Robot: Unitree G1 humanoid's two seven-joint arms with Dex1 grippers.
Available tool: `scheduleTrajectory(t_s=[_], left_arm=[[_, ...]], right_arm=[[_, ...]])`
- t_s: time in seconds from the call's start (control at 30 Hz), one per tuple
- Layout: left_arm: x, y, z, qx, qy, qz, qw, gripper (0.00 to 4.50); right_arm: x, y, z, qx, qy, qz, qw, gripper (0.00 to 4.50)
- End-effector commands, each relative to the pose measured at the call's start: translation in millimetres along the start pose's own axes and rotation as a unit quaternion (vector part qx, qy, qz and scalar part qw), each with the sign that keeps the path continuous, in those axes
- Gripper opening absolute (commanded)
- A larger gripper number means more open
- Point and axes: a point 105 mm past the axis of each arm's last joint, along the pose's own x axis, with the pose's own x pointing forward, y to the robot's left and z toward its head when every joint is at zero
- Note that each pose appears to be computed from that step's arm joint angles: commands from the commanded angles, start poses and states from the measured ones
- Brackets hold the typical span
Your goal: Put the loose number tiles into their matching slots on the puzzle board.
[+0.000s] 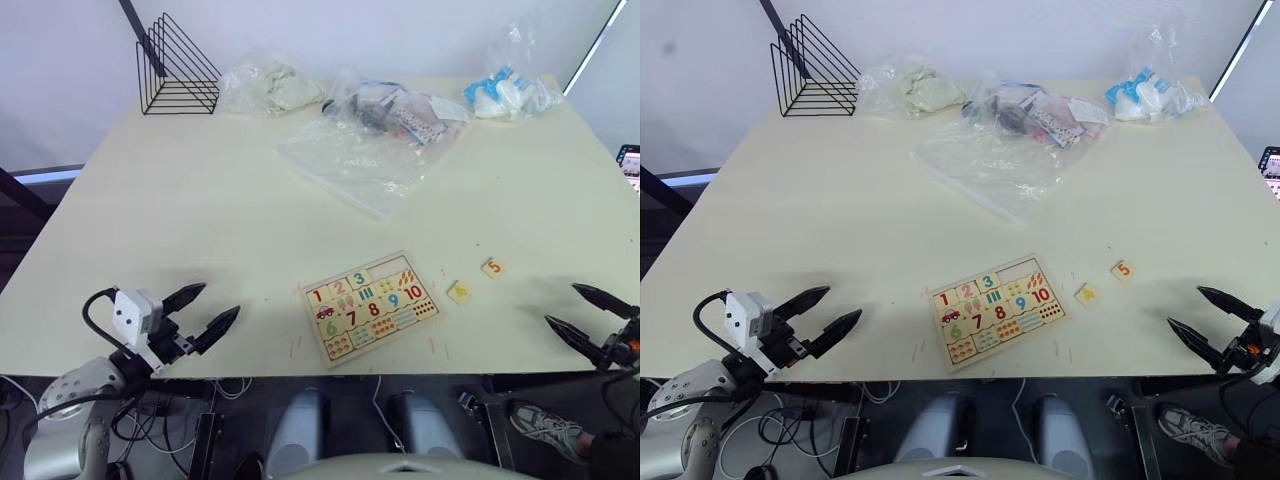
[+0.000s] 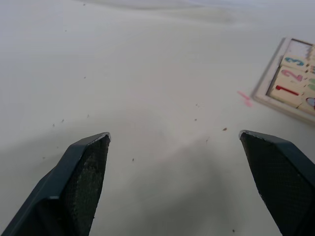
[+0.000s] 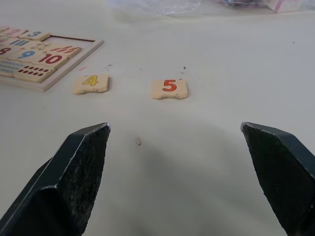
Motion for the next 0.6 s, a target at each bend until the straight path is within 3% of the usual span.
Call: scheduleTrajectory(t_s=[0.03, 0.6], left_arm=[[-6.1, 7.6, 9.5, 0.015, -0.019, 0.010, 1.000, 4.48], [-10.0, 10.6, 5.6, 0.018, -0.015, -0.002, 1.000, 4.48]], right_arm=[[-9.0, -5.8, 8.8, -0.011, -0.012, -0.007, 1.000, 4.50], [-10.9, -4.1, 3.3, -0.004, -0.014, -0.003, 1.000, 4.50]])
